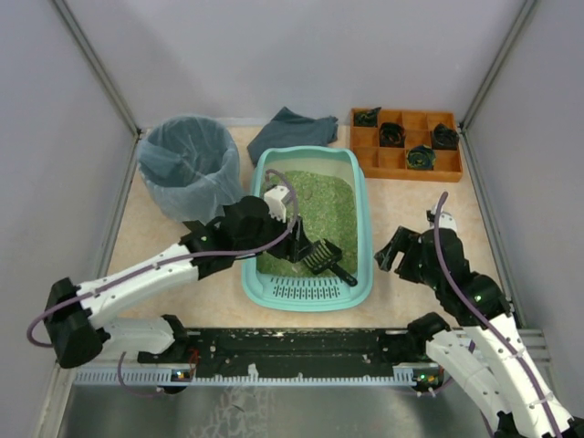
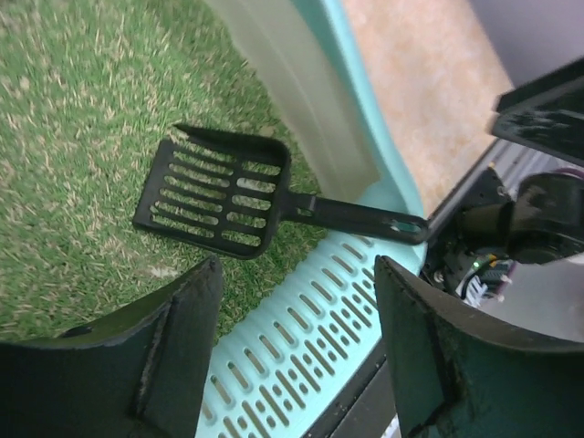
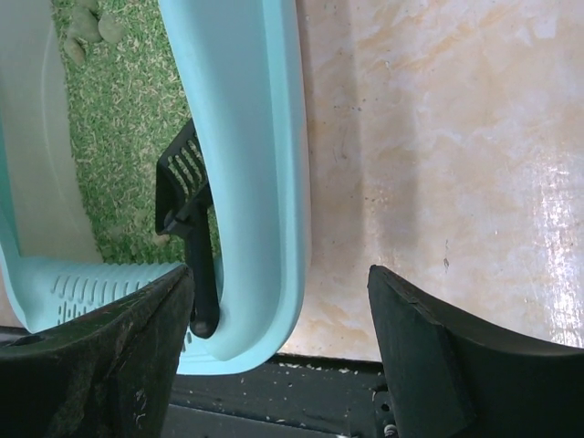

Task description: Clean the litter box

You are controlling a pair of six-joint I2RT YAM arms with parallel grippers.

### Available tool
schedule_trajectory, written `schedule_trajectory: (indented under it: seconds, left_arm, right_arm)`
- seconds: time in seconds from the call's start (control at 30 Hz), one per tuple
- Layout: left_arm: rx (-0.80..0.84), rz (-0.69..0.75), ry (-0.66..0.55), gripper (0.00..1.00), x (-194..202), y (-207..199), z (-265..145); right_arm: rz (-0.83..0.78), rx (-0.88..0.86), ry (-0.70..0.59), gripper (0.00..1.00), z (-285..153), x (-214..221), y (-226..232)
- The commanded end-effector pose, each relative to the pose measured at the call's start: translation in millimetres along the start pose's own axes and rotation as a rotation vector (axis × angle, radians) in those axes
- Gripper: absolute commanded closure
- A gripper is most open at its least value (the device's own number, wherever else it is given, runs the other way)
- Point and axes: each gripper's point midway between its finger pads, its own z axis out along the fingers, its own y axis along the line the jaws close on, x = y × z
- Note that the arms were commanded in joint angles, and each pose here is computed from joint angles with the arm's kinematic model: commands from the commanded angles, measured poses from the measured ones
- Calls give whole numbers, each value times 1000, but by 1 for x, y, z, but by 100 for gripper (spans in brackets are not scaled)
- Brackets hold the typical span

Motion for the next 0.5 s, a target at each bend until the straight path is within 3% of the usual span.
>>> schedule_trajectory:
  seconds: [0.0, 0.47]
  left_arm:
    - [9, -80, -3, 28, 11, -11, 32]
    - [15, -61, 98, 41, 63, -19, 95]
  right_arm:
    - [15, 3, -41, 23, -3, -5, -2]
    - [16, -7, -40, 23, -2, 3, -6]
